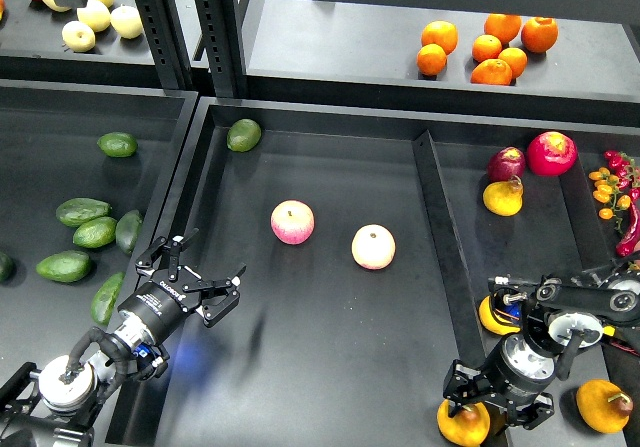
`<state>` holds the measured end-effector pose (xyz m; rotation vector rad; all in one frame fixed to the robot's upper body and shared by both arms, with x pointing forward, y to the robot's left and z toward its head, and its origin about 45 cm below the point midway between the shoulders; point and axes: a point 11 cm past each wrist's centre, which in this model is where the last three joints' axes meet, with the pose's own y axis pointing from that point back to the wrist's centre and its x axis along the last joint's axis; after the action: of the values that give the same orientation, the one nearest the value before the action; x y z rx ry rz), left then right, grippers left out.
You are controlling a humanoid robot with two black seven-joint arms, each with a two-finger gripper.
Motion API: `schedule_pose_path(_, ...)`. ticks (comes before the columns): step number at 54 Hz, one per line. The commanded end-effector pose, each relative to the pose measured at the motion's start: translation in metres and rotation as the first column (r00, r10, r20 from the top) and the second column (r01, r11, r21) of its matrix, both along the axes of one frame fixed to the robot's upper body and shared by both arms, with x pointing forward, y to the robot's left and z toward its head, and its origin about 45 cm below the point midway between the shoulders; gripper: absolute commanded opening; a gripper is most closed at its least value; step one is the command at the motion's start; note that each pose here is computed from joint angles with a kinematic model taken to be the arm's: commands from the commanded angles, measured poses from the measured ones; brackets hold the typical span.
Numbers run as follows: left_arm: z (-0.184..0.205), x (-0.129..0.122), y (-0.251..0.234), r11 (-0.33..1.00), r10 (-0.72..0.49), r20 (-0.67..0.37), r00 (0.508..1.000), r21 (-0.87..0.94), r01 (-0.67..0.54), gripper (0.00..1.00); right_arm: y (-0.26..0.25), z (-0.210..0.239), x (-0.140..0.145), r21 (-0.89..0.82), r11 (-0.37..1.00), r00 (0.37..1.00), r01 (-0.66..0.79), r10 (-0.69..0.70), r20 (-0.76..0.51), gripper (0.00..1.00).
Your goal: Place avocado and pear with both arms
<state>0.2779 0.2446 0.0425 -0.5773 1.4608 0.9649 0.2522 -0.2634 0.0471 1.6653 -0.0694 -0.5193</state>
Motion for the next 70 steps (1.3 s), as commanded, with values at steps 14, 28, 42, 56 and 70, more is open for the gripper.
schedule_pose_path(14,0.000,0.000,-0.001,1.000,-0.003,0.000,1.000,0.000,0.003,0.99,0.023,0.018,0.020,0.105,0.989,0.995,0.100,-0.103,0.017,0.17)
schedule_pose_path(28,0.000,-0.001,-0.001,1.000,-0.003,-0.001,1.000,0.000,0.003,0.99,0.040,0.046,0.045,0.175,0.976,0.988,0.133,-0.143,0.050,0.16)
schedule_pose_path(42,0.000,-0.001,-0.001,1.000,-0.003,-0.001,1.000,0.000,0.003,0.99,-0.003,0.090,0.077,0.192,0.951,0.954,0.241,-0.269,0.134,0.17)
schedule_pose_path(56,-0.002,-0.002,-0.003,1.000,-0.011,-0.005,1.000,0.001,0.011,0.99,-0.069,0.102,0.073,0.143,0.923,0.909,0.358,-0.379,0.171,0.17)
schedule_pose_path(70,-0.002,-0.002,-0.003,1.000,-0.013,-0.006,1.000,0.001,0.013,0.99,-0.108,0.096,0.054,0.089,0.901,0.886,0.425,-0.434,0.163,0.17)
